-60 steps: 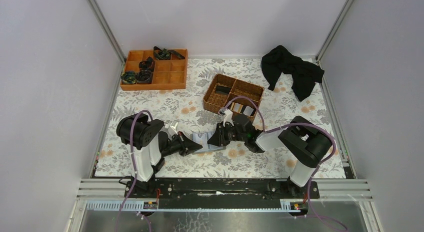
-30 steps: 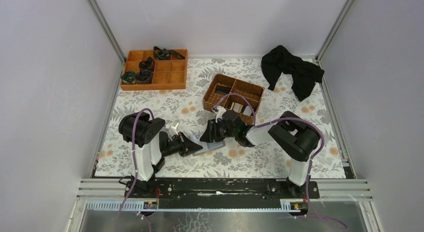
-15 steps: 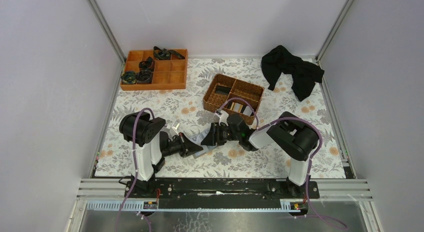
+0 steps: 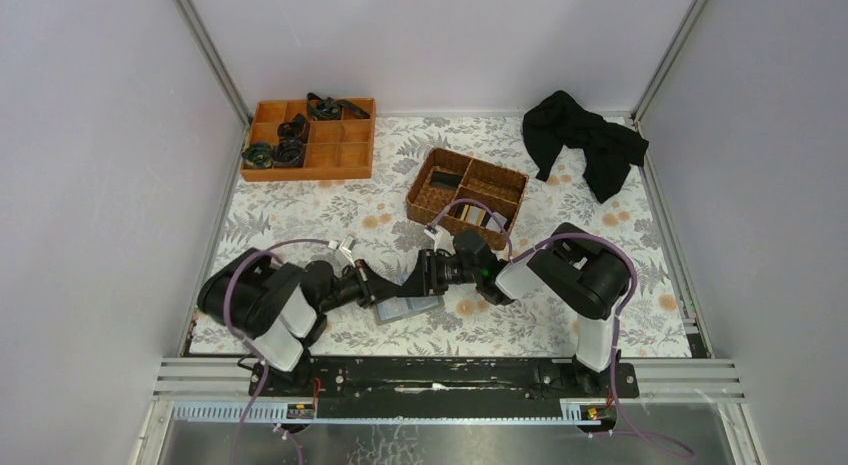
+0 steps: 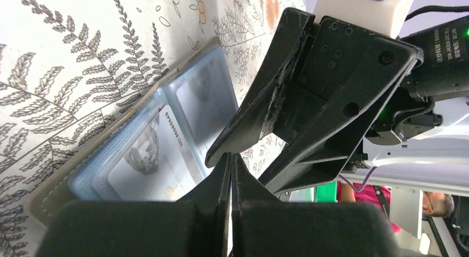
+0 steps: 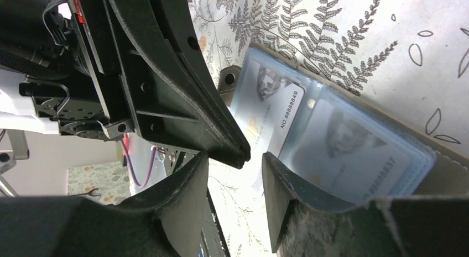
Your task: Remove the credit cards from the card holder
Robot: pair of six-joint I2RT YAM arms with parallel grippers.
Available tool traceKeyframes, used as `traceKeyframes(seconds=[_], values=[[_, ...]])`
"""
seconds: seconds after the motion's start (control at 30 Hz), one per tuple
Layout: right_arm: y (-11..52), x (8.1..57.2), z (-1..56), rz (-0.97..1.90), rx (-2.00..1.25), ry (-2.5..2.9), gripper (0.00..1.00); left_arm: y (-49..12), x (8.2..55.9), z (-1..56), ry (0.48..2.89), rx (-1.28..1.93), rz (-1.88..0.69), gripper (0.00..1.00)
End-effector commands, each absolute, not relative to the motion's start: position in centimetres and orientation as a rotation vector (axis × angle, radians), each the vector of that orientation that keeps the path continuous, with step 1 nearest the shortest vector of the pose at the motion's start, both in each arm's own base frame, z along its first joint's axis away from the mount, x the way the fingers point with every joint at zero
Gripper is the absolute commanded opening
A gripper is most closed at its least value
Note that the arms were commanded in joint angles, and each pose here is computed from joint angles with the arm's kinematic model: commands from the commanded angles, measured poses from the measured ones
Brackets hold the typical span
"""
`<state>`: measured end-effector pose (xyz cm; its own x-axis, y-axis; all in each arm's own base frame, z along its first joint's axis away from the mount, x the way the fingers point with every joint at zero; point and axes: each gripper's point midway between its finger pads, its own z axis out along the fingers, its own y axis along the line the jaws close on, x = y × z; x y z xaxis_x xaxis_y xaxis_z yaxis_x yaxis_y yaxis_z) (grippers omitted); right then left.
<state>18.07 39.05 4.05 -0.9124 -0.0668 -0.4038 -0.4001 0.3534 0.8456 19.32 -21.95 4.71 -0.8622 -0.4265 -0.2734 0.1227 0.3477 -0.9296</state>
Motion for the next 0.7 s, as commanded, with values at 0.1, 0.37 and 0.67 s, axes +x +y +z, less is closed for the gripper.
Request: traceKeyframes(seconds=[0.1,0.37,0.67], values=[[39.4,17.2,3.0,1.596,-0.442,2.355,0.47,-20.1,19.3,3.3,2.208,-0.213,-1.286,0.0],[39.0,18.2,3.5,1.502,-0.43,2.336,0.48,-16.7,19.7,3.5,2.282,-0.226,-0.963,0.0],[38.4,19.0,3.6,1.389,-0.443,2.368,0.46,-16.6,17.8,0.4,2.393,-0.292,-0.985,0.05]])
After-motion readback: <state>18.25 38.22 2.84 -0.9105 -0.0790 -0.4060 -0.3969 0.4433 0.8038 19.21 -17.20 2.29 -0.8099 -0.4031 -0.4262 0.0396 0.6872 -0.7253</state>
